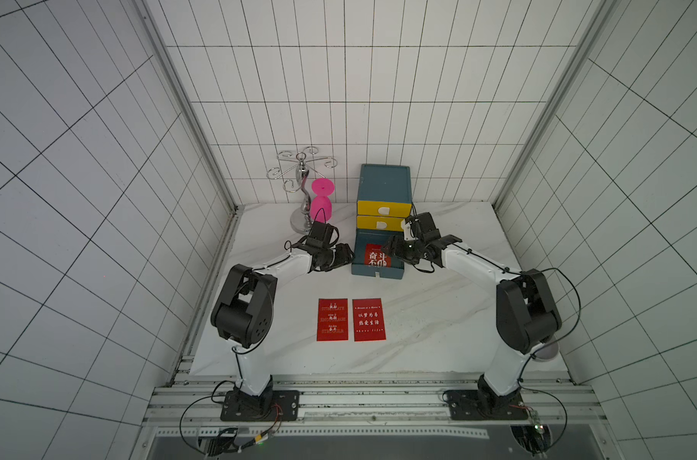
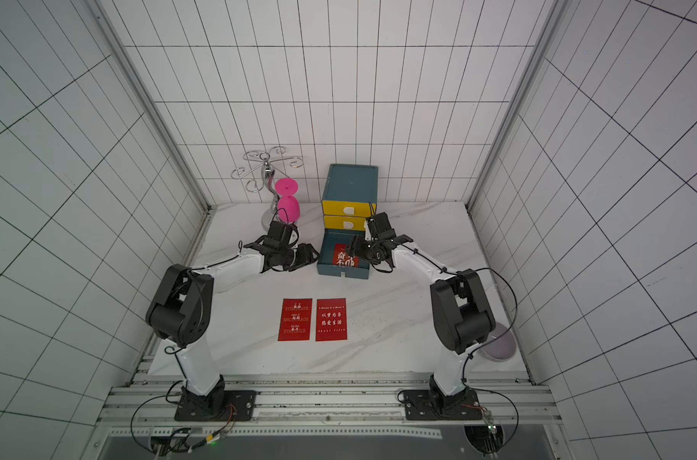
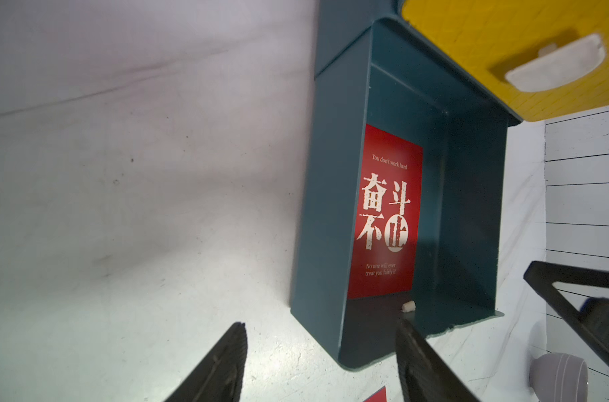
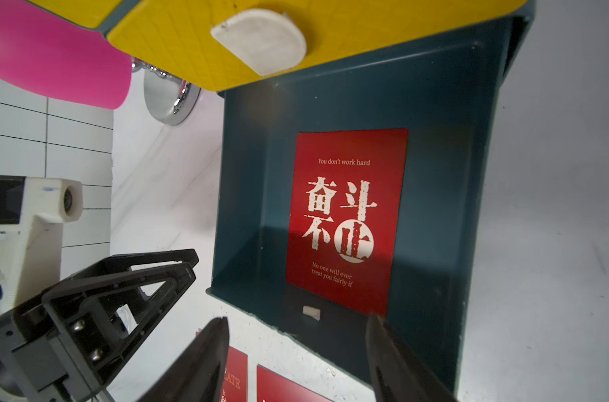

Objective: Take the postcards out of the drawer
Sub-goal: Pick up the postcard from the drawer.

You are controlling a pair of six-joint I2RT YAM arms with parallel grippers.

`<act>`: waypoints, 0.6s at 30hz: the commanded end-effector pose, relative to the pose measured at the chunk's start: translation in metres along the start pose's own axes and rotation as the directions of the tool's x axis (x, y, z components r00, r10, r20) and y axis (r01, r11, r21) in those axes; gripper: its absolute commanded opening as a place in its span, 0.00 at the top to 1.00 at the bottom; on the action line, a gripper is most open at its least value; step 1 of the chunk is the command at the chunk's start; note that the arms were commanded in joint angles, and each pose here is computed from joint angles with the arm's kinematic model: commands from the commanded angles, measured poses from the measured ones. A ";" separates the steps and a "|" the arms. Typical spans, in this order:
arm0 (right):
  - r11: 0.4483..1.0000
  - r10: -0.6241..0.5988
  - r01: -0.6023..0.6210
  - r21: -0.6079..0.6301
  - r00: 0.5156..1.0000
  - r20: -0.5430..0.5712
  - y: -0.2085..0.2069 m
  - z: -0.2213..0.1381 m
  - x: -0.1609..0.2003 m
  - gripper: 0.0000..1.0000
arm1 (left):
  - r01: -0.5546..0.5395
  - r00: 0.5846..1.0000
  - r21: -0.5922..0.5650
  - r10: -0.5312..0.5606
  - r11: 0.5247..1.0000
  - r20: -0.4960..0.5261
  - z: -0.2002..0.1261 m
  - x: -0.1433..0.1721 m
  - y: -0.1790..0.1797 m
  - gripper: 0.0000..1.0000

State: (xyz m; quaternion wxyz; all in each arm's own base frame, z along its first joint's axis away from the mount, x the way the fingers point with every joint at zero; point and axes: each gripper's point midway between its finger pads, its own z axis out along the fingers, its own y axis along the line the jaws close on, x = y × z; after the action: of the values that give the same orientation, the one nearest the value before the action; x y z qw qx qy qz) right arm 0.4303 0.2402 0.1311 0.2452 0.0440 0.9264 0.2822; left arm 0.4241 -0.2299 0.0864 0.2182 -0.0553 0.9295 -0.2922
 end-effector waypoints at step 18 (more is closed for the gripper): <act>0.967 -0.016 0.027 0.252 0.999 -0.043 -0.015 0.056 -0.011 0.08 | -0.013 1.000 0.044 0.013 0.999 -0.020 0.019 -0.013 -0.014 0.34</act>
State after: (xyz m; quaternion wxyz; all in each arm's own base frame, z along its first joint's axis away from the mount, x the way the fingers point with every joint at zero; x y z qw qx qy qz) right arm 0.4628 0.2542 0.0839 0.2157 0.0507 0.9577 0.1838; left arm 0.4385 -0.2428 0.0867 0.2115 -0.0484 0.9261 -0.3087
